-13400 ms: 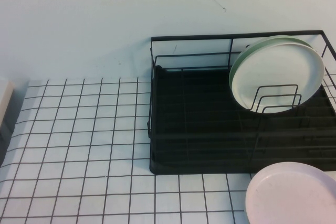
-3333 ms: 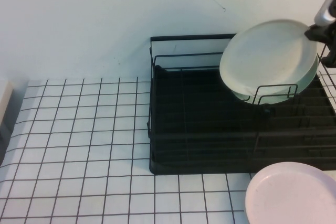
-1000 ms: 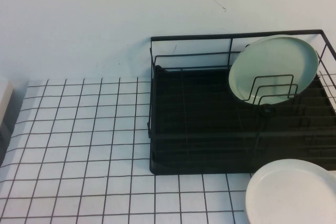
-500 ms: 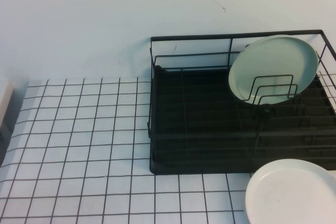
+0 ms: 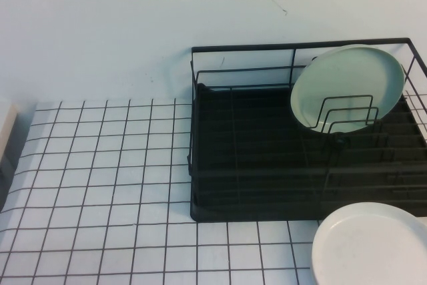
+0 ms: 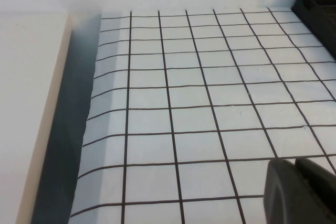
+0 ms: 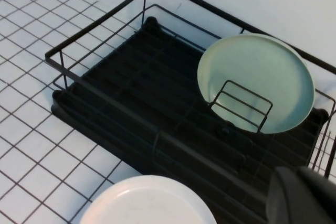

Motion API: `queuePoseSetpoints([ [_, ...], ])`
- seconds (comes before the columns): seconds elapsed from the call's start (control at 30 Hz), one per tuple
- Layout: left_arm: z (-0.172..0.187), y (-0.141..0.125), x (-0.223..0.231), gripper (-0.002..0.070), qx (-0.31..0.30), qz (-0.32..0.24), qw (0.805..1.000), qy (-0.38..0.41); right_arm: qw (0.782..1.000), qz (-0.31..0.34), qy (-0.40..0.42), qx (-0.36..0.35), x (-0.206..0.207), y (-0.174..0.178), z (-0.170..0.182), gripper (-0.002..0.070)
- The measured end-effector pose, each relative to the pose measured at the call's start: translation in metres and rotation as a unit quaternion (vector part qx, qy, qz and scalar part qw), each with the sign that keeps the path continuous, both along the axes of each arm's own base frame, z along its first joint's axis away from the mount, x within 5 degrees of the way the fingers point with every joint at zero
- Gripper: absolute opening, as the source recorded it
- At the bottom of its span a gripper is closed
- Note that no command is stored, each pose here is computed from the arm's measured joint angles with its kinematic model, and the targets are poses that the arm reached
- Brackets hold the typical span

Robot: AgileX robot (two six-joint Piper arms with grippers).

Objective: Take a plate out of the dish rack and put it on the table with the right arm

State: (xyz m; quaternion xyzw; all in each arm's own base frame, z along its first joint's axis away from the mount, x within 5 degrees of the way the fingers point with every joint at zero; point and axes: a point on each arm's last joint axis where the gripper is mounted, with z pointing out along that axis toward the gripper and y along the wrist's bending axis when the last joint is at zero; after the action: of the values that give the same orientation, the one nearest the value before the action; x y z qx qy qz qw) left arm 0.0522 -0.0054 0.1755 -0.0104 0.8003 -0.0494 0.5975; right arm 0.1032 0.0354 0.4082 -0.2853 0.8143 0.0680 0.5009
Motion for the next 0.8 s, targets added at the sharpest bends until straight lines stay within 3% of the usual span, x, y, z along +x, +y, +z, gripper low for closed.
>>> queuePoseSetpoints([
  [0.27, 0.000, 0.000, 0.000, -0.0003, 0.000, 0.000, 1.000, 0.000, 0.999, 0.002, 0.001, -0.040, -0.002, -0.003, -0.004, -0.0002],
  [0.43, 0.000, 0.000, 0.000, -0.0003, 0.000, 0.000, 1.000, 0.000, 0.998, -0.013, -0.045, -0.035, -0.024, -0.004, -0.013, -0.0002],
  [0.63, 0.000, 0.000, 0.000, -0.0004, 0.000, 0.000, 1.000, 0.000, 0.984, -0.106, -0.141, -0.005, -0.044, -0.016, -0.049, -0.0002],
  [0.8, 0.000, 0.000, 0.000, -0.0003, 0.001, 0.000, 1.000, 0.000, 0.974, -0.190, -0.124, 0.030, -0.050, -0.027, -0.106, -0.0002],
])
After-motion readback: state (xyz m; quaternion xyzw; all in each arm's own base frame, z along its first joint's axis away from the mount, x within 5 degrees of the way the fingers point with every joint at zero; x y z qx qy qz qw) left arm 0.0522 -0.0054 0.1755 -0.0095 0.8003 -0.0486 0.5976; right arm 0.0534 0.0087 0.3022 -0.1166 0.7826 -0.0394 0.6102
